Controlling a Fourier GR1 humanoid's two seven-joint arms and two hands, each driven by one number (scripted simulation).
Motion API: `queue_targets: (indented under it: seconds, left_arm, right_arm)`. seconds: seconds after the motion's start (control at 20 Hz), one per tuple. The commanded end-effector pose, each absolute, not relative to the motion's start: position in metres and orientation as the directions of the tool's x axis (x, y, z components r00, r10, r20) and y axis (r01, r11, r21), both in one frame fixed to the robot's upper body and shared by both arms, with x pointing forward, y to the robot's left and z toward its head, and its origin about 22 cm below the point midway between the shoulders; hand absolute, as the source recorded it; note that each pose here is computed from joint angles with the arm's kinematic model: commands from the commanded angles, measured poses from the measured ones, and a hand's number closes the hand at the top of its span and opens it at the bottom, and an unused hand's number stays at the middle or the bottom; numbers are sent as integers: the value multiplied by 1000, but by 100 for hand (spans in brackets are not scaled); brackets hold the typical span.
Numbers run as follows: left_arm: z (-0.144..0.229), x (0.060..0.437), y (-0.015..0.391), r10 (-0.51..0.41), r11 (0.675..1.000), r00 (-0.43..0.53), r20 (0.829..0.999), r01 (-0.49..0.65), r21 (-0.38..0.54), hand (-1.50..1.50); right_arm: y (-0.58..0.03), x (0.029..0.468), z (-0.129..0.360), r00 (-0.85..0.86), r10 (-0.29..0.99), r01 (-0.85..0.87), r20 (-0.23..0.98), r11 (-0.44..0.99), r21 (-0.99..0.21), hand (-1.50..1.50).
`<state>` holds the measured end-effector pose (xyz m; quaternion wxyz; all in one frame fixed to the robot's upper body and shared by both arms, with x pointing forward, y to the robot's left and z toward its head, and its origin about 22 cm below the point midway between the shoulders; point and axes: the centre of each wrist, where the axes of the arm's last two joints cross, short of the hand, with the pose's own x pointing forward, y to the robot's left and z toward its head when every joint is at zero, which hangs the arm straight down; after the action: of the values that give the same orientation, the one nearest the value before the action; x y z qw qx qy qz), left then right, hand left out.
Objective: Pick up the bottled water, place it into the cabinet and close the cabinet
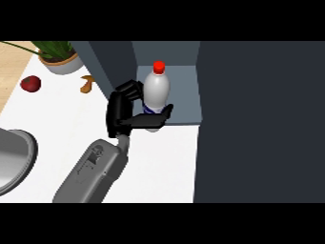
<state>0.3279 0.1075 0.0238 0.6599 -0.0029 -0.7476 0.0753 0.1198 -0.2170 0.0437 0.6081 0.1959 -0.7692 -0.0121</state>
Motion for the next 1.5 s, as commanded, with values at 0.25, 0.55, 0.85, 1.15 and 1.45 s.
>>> queue_targets:
  seconds: [0.25, 0.55, 0.85, 1.15, 1.45]
  left_arm:
    - [77, 383, 92, -51, 993, -166, 985, -114, 32, 150]
    - [79, 389, 107, -138, 979, -167, 976, -171, 109, 150]
    - [60, 406, 107, -259, 949, -135, 956, -220, 226, 150]
    - [24, 415, 117, -414, 889, -102, 905, -259, 377, 150]
    - [29, 428, 134, -460, 853, -86, 884, -318, 413, -150]
  right_arm:
    - [-207, 120, 42, -166, -325, -313, 931, 913, 263, -150]
    - [-217, 120, 38, -157, -328, -327, 932, 908, 264, -150]
    - [-217, 120, 35, -156, -339, -346, 928, 898, 270, -150]
    - [-221, 122, 37, -169, -327, -335, 930, 906, 258, -150]
    - [-220, 118, 39, -172, -337, -331, 926, 905, 268, -150]
